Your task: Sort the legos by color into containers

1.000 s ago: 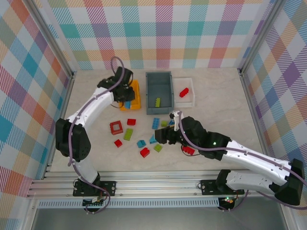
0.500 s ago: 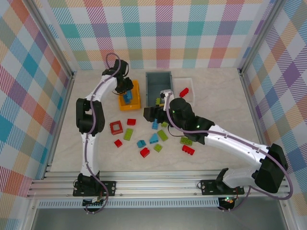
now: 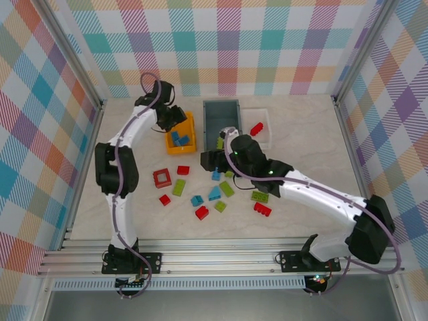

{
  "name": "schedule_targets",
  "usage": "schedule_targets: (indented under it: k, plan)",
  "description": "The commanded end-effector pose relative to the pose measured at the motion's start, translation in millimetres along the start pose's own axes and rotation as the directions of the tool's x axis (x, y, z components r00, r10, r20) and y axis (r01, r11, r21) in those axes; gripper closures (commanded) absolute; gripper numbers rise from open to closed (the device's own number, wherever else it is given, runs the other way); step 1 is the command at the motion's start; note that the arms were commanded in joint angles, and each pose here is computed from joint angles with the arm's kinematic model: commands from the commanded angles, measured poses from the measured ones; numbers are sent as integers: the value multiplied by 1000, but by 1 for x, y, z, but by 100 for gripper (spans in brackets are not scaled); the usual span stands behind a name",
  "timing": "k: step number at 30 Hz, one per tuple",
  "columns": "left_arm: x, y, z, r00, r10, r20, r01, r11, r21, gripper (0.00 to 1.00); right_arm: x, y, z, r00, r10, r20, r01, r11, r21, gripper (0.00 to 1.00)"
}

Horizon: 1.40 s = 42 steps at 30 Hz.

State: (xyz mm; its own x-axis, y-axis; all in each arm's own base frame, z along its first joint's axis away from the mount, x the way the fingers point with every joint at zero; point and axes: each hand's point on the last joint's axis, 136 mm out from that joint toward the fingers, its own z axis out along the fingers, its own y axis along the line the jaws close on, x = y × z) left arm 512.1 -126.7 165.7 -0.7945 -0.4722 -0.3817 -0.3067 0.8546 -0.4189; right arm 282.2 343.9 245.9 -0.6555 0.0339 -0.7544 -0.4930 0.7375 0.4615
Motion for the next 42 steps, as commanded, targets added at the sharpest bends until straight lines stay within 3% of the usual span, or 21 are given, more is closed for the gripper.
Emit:
schedule_targets:
  k: [1,5,9,17,24,36,42]
  plan:
    - [-8,-1,-83,990,-14,138,9,999,35,54,19,8,23,991,-38,-128,41,999,21,36]
    - [27,32,-145,980,-17,196,16,1000,10,55,46,24,72,961,-21,-276,32,999,36,51]
    - [72,68,-189,974,-29,223,29,1000,4,55,65,30,116,935,14,-356,9,998,64,56]
    - [151,124,-240,969,-59,241,54,998,26,54,90,37,184,891,52,-452,-20,997,76,56]
    - [174,139,-258,969,-56,242,51,998,29,54,112,29,212,859,84,-505,-31,993,112,58]
    - [177,139,-253,971,-68,230,60,997,44,54,135,23,230,825,107,-555,-42,991,129,68]
    - [177,134,-253,972,-62,227,48,997,65,54,134,24,231,829,104,-549,-39,991,129,80]
